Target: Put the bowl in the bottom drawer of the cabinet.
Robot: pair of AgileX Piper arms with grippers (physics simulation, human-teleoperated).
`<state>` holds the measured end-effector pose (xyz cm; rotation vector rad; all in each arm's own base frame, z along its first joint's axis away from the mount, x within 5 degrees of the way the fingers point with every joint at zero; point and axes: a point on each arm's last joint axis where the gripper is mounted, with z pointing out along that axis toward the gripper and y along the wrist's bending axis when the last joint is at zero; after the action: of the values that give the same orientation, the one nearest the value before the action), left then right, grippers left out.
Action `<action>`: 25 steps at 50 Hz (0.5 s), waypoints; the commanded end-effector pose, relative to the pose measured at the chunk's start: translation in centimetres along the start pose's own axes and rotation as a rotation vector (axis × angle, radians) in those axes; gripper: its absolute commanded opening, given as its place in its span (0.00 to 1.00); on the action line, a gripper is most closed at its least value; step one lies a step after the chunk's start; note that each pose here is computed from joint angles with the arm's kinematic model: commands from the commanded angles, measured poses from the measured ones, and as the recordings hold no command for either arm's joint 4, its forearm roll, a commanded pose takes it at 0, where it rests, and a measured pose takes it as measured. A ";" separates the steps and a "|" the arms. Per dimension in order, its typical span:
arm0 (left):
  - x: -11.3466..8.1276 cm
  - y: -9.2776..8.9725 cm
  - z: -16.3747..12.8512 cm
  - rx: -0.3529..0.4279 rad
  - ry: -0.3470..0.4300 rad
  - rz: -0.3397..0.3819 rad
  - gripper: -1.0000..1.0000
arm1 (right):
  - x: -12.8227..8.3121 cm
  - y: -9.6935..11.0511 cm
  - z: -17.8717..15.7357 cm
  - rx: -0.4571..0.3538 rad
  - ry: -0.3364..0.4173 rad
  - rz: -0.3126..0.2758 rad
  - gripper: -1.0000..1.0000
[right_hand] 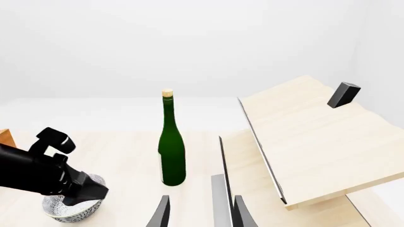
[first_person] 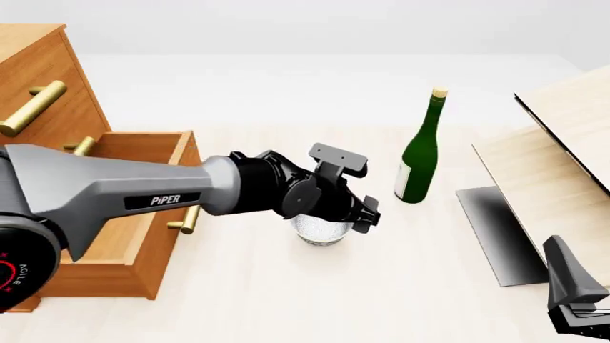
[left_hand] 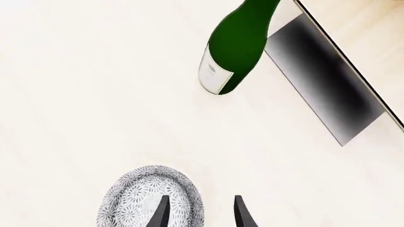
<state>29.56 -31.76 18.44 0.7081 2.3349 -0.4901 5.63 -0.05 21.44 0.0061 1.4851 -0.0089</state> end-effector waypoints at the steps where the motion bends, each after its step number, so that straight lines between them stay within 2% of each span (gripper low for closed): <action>1: 0.1 0.1 0.7 -0.005 0.015 -0.023 1.00 | 0.0 0.0 0.0 0.000 0.000 0.000 1.00; 16: 0.7 0.0 1.8 -0.004 0.023 -0.038 1.00 | 0.0 0.0 0.0 0.000 0.000 0.000 1.00; 25: 1.2 0.6 2.6 -0.013 0.029 -0.050 1.00 | 0.0 0.0 0.0 0.000 0.000 0.000 1.00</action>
<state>30.11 -32.19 16.72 0.6705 2.3743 -0.4920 5.63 -0.05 21.44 0.0060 1.4850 -0.0089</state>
